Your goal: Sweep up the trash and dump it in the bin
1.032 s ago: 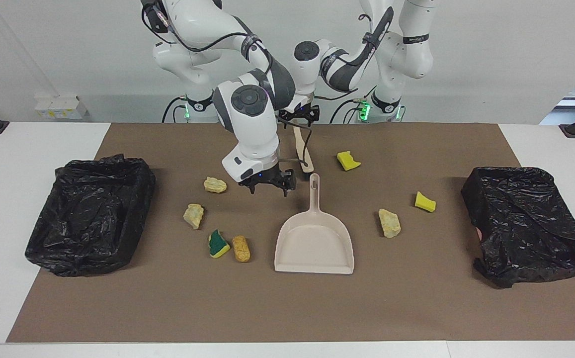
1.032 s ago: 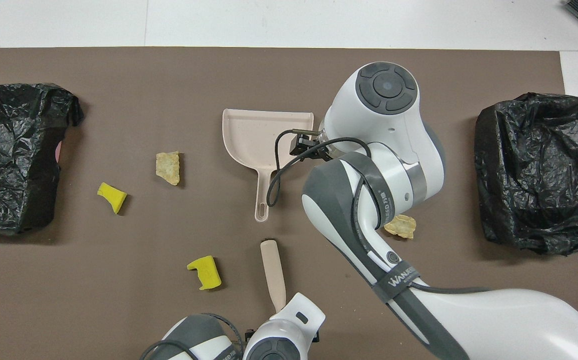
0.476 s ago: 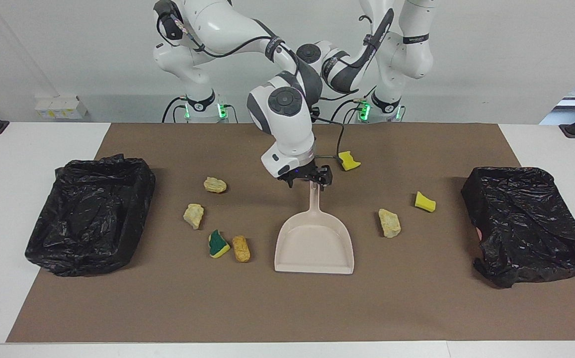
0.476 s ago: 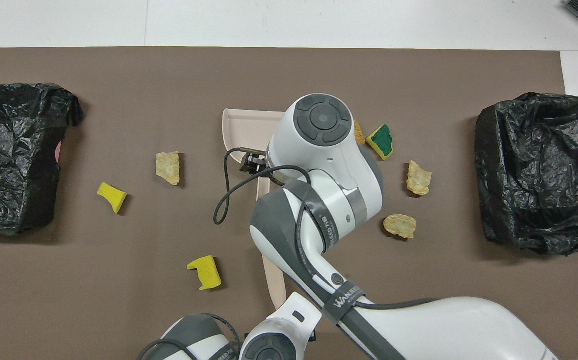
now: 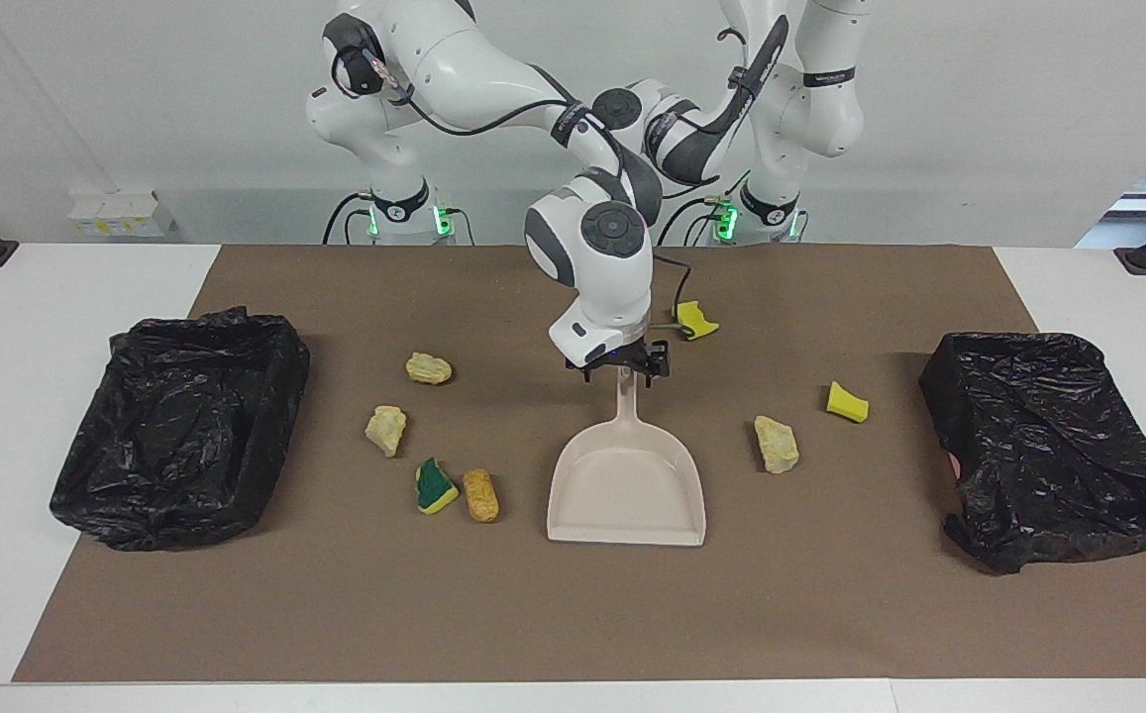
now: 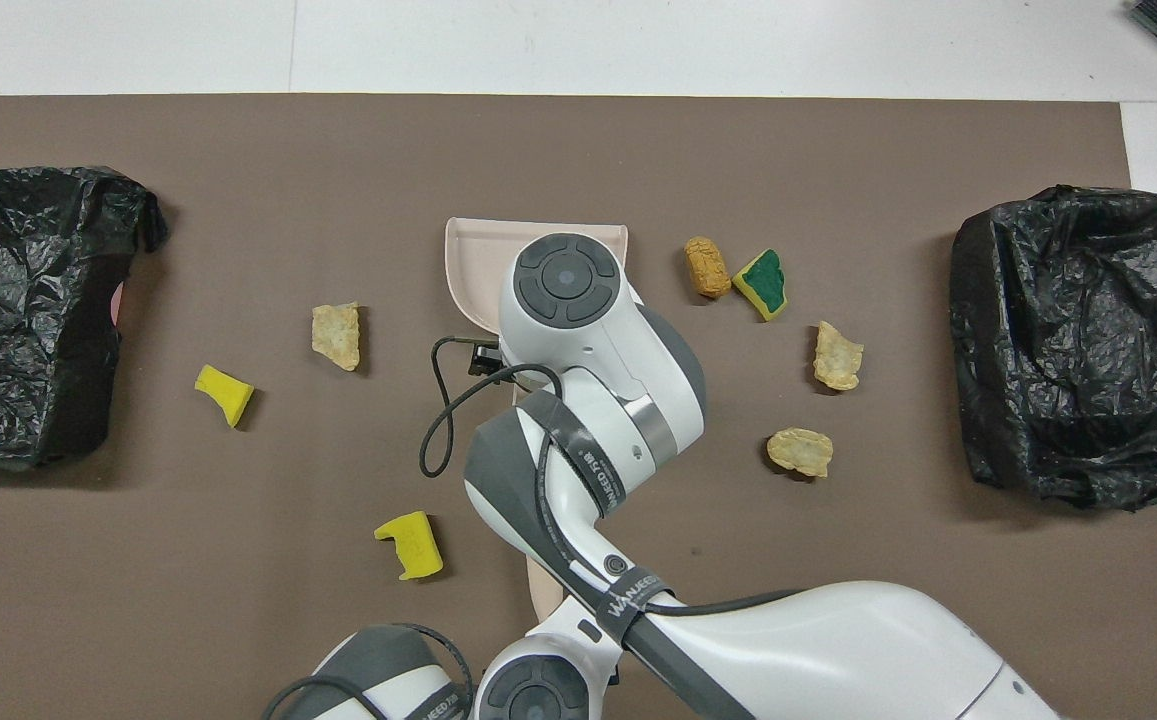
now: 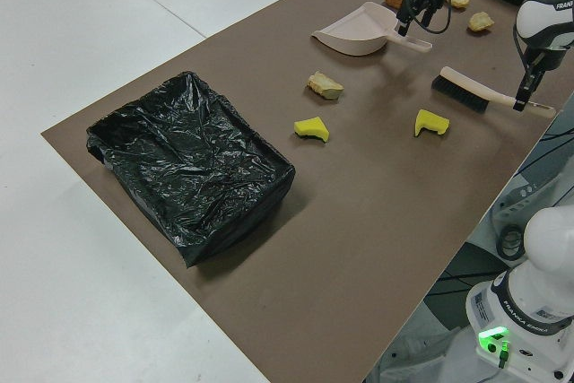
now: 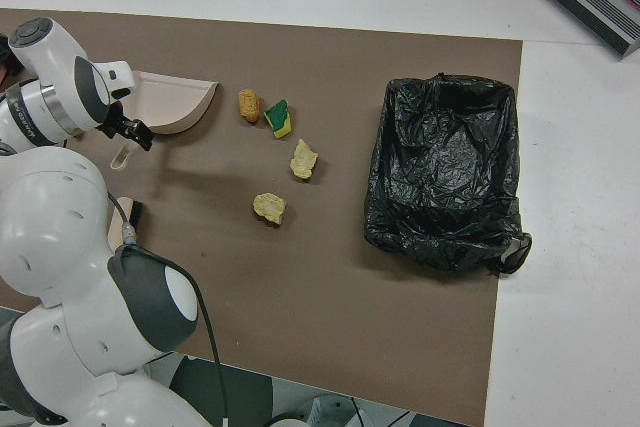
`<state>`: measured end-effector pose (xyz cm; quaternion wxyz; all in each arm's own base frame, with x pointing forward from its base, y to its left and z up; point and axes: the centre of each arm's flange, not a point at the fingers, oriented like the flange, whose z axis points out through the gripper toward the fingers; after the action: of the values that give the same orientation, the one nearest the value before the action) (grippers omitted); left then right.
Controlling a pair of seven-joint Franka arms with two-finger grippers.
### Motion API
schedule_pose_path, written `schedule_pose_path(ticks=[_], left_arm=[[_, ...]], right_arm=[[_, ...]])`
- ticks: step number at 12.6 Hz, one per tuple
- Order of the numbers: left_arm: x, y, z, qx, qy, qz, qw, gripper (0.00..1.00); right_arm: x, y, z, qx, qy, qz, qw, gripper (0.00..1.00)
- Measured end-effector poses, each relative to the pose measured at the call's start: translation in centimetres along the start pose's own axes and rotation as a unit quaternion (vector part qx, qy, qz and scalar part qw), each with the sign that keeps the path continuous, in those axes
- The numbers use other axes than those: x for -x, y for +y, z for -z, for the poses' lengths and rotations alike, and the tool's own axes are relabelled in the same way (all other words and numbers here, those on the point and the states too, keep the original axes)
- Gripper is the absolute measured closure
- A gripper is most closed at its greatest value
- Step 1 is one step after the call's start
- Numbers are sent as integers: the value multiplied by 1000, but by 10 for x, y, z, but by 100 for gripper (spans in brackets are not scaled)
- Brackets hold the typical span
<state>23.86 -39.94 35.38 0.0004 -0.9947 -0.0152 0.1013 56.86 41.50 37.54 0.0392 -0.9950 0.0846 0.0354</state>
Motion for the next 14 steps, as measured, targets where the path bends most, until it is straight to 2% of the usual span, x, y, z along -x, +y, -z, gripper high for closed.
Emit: schedule_pose_path(ticks=[2,5,7,11,14], left_arm=[[-4,-10,10,-23,-14,1,1000,74],[-9,-47,37,-84,-26,8,996,74],[-16,-74,55,-108,-24,22,994,74],[-67,-146,89,-123,-1,70,990,74],[-108,-203,99,-131,5,99,986,74]], right_arm=[[0,0,0,0,1,0,1000,0],[-1,0,0,1,2,0,1000,0],[0,0,0,1,2,1,1000,0],[3,-1,-7,1,2,3,1000,3],[13,-9,-11,3,1,12,1000,12]])
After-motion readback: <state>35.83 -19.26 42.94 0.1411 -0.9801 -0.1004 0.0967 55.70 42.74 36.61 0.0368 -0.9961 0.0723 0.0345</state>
